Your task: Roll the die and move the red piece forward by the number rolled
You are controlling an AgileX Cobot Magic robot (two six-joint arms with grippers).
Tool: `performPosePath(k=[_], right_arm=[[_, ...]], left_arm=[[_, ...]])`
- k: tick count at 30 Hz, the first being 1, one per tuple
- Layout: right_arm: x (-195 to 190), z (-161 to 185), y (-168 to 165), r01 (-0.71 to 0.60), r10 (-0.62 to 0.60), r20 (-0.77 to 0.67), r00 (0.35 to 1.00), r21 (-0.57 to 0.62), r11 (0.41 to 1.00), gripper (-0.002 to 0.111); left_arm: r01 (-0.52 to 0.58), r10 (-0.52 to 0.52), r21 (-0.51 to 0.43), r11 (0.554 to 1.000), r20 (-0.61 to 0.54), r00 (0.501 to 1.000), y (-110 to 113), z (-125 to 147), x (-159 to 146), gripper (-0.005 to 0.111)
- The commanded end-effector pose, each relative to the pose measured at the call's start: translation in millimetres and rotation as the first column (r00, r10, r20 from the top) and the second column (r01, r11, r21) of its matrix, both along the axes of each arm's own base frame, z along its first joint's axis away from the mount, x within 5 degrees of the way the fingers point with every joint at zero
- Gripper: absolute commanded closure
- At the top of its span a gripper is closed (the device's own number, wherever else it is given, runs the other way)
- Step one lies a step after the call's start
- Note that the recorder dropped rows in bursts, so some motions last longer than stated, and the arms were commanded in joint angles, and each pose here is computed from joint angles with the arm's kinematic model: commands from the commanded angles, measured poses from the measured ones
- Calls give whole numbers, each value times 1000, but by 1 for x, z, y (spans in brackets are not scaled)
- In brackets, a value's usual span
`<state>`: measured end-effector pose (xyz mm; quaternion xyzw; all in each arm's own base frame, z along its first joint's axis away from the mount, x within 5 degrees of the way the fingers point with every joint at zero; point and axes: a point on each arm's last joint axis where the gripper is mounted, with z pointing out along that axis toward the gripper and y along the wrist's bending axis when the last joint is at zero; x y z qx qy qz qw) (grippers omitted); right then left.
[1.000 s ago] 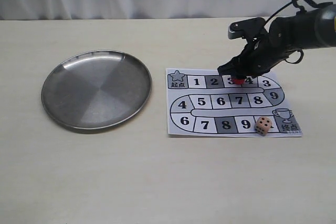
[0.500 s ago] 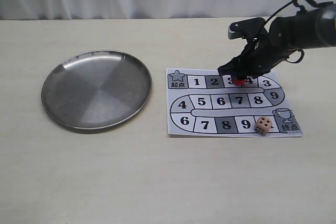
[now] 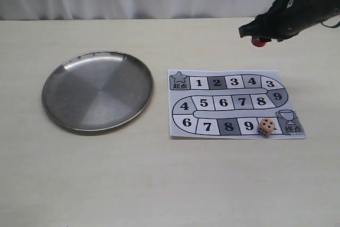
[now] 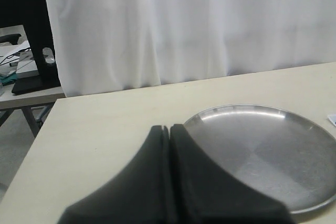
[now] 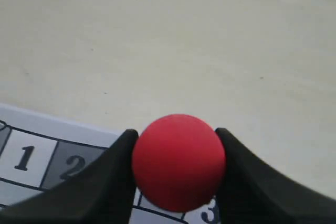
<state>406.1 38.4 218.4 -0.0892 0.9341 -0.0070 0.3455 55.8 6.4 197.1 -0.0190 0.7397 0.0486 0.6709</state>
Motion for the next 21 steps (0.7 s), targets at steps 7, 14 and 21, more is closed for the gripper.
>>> performPosePath(k=[7,14,21], right_arm=[[4,-70,-10,24,-26,-162,986,-15,1000,104],[-2,-115,-10,21,-27,-258,966,-23,1000,104],[-3,-114,-10,26,-30,-262,964,-19,999,104]], left_arm=[[-2,2,0,1000,10,1000,0,0,0,107],[-2,2,0,1000,10,1000,0,0,0,107],[-2,2,0,1000,10,1000,0,0,0,107]])
